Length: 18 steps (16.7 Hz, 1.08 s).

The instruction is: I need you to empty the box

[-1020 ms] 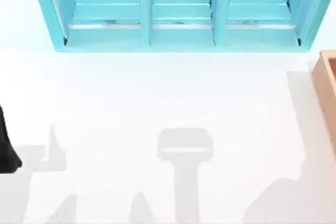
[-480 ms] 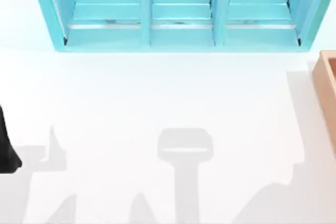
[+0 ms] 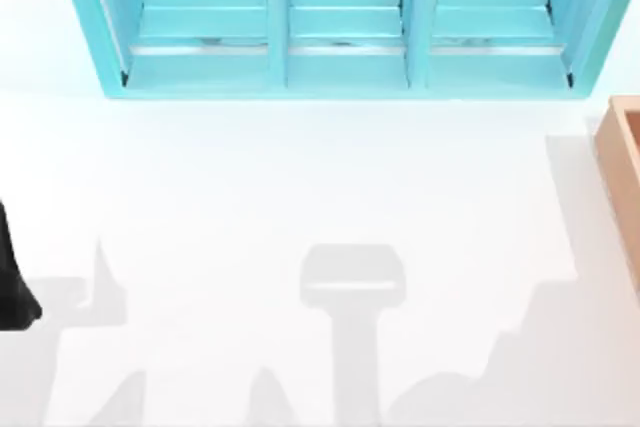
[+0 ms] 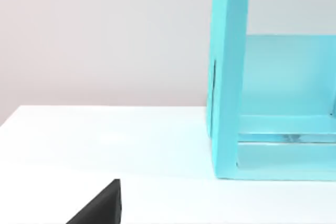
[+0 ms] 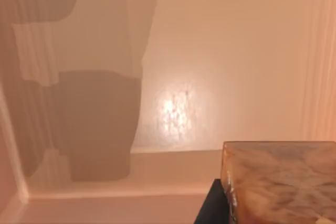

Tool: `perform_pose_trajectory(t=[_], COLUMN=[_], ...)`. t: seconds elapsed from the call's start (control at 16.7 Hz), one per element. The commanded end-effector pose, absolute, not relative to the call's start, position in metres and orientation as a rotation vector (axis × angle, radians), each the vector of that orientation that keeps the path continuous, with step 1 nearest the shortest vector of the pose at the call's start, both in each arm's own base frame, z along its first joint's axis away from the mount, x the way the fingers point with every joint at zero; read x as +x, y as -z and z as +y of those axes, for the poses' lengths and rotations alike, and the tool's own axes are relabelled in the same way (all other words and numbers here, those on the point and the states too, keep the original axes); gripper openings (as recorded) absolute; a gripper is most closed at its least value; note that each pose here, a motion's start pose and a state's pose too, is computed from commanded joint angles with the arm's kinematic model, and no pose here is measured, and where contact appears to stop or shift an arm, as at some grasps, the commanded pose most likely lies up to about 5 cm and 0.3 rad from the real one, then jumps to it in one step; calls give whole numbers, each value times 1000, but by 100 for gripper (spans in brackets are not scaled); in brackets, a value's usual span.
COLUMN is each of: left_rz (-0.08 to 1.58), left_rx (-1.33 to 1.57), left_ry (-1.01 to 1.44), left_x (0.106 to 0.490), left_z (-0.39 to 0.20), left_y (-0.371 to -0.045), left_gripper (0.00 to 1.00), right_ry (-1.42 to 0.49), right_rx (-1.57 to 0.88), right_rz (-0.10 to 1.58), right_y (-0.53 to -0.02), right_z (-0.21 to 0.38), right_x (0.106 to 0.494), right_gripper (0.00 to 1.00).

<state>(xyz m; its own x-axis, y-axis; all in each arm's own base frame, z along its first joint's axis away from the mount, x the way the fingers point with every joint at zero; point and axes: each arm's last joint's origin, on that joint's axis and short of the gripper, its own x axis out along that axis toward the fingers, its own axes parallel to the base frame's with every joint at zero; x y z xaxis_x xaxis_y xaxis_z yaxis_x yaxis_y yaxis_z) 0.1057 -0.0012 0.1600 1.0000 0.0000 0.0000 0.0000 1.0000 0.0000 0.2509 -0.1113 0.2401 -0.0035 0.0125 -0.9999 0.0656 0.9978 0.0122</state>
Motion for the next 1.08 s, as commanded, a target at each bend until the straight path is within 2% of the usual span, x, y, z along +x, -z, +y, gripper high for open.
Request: perform_pose_trajectory(t=[0.24, 0.6, 0.84, 1.08], left_rz=[0, 0, 0, 0], left_rx=[0, 0, 0, 0], left_ry=[0, 0, 0, 0], left_x=[106, 106, 106, 106], left_z=[-1, -1, -1, -1], left_y=[-160, -160, -160, -160], left_gripper=[100, 100, 100, 100], right_ry=[6, 7, 4, 0], right_rx=[15, 19, 7, -15], right_rz=[1570, 1573, 1567, 1598], right_y=[-262, -260, -254, -231], right_z=[-92, -90, -56, 43], right_x=[258, 262, 307, 361], right_gripper=[0, 0, 0, 0])
